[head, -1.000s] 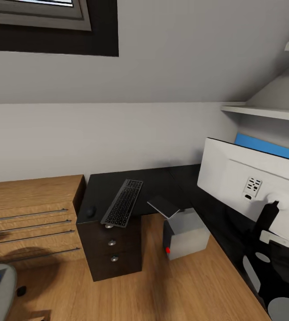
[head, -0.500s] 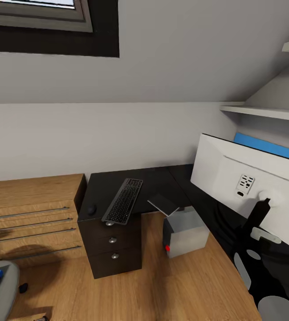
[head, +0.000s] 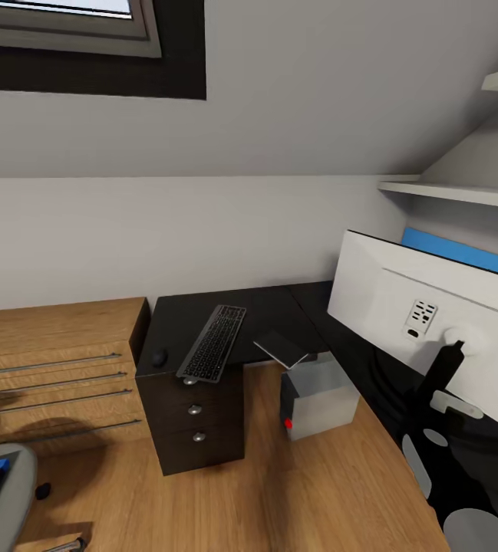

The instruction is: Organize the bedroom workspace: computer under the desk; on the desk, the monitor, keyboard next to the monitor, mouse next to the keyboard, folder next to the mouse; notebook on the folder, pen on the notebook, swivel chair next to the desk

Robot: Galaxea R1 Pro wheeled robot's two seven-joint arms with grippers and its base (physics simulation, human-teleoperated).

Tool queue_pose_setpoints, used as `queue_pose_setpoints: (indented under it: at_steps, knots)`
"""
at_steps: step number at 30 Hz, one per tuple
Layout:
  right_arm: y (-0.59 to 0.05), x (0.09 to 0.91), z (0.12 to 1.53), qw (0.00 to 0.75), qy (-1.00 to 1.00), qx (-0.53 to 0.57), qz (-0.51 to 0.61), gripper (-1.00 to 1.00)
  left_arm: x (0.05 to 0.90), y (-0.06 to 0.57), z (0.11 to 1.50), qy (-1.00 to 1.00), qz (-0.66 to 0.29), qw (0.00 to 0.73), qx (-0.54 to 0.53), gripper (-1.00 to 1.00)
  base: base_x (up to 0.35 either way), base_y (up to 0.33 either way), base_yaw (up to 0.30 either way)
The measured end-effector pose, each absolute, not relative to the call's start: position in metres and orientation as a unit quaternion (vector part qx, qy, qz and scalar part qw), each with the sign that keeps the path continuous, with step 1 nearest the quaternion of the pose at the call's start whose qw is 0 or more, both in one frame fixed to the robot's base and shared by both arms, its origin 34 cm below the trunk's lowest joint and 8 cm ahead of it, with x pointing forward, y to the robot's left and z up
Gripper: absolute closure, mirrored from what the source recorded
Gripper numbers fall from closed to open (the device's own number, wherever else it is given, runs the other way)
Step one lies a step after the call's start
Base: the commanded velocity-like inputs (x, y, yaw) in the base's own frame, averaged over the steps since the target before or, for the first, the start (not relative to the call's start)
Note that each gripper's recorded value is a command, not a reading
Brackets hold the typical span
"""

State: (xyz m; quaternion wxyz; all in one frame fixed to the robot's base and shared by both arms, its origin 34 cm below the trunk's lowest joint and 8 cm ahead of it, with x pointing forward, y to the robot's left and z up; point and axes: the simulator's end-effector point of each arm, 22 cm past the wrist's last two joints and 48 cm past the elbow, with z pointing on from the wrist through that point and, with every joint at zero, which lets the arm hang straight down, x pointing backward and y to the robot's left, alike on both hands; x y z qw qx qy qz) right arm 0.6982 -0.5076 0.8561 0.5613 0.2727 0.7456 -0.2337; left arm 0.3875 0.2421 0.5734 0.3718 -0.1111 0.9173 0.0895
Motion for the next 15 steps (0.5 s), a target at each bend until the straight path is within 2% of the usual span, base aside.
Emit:
queue_pose_setpoints:
  at_steps: [6, 15]
  knots:
    - [-0.505, 0.7001, 0.8561, 0.562, 0.747, 0.27, -0.232, 1.0, 0.3875, 0.2422, 0.573, 0.918, 0.089, 0.371, -0.111, -1.0, -0.161, -0.075, 0.0]
    - [-0.505, 0.7, 0.8557, 0.562, 0.747, 0.269, -0.232, 1.0, 0.3874, 0.2429, 0.5729, 0.918, 0.09, 0.371, -0.111, -1.0, -0.259, -0.179, 0.0]
